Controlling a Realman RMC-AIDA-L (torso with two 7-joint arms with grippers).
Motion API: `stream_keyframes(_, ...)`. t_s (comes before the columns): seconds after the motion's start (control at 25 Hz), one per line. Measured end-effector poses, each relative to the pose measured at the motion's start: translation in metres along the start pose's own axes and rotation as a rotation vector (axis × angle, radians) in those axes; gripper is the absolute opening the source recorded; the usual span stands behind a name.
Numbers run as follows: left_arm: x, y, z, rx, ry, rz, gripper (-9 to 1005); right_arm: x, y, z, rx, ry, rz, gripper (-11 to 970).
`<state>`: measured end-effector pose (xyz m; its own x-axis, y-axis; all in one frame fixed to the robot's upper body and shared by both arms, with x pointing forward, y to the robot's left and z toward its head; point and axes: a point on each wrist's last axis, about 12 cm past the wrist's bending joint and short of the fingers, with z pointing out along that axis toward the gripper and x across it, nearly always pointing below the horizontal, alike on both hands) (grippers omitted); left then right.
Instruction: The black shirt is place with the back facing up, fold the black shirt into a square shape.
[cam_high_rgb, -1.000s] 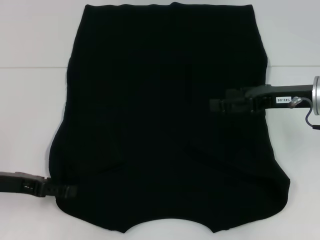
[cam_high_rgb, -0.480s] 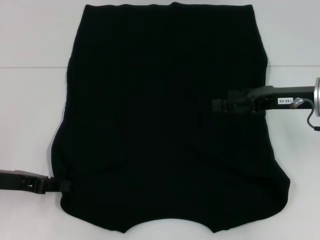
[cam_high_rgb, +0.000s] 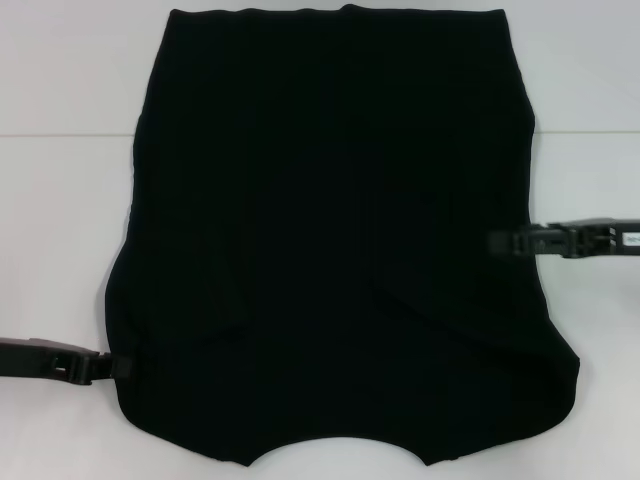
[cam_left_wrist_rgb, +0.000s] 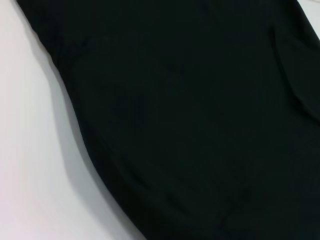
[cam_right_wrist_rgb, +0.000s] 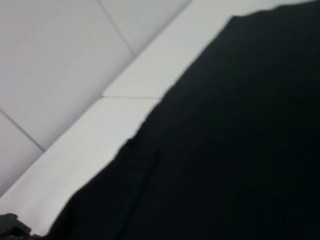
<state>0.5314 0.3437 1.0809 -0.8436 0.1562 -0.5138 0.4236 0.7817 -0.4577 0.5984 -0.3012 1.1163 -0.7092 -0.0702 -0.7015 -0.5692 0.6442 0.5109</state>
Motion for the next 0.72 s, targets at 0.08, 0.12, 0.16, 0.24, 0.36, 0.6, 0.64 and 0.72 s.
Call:
stream_keyframes(0.08,0.0,0.0,0.0,0.0,-0.002,0.0,135,0.007,-0.006,-0.01,0.016,0.015,0.045,862)
stream_keyframes(0.12,0.0,0.0,0.0,0.0,-0.002,0.0,120,0.011,-0.009,-0.015,0.025,0.024,0.071,855)
stream_keyframes(0.16,-0.001,0.0,0.0,0.001,-0.007,-0.001,104,0.016,-0.011,-0.021,0.031,0.035,0.095,847)
stream_keyframes(0.24,-0.001,0.0,0.0,0.004,-0.016,-0.004,74,0.025,-0.015,-0.03,0.041,0.05,0.137,832)
stream_keyframes(0.36,0.0,-0.001,0.0,0.005,-0.016,-0.005,74,0.038,-0.021,-0.04,0.07,0.077,0.187,810)
stream_keyframes(0.6,-0.002,0.0,0.001,-0.001,-0.017,-0.001,74,0.059,-0.026,-0.043,0.102,0.161,0.253,765)
stream_keyframes(0.64,-0.002,0.0,0.001,-0.002,-0.017,0.0,74,0.059,-0.025,-0.041,0.097,0.165,0.255,757)
stream_keyframes(0.72,-0.002,0.0,0.001,-0.002,-0.017,0.001,74,0.059,-0.023,-0.037,0.085,0.173,0.255,741)
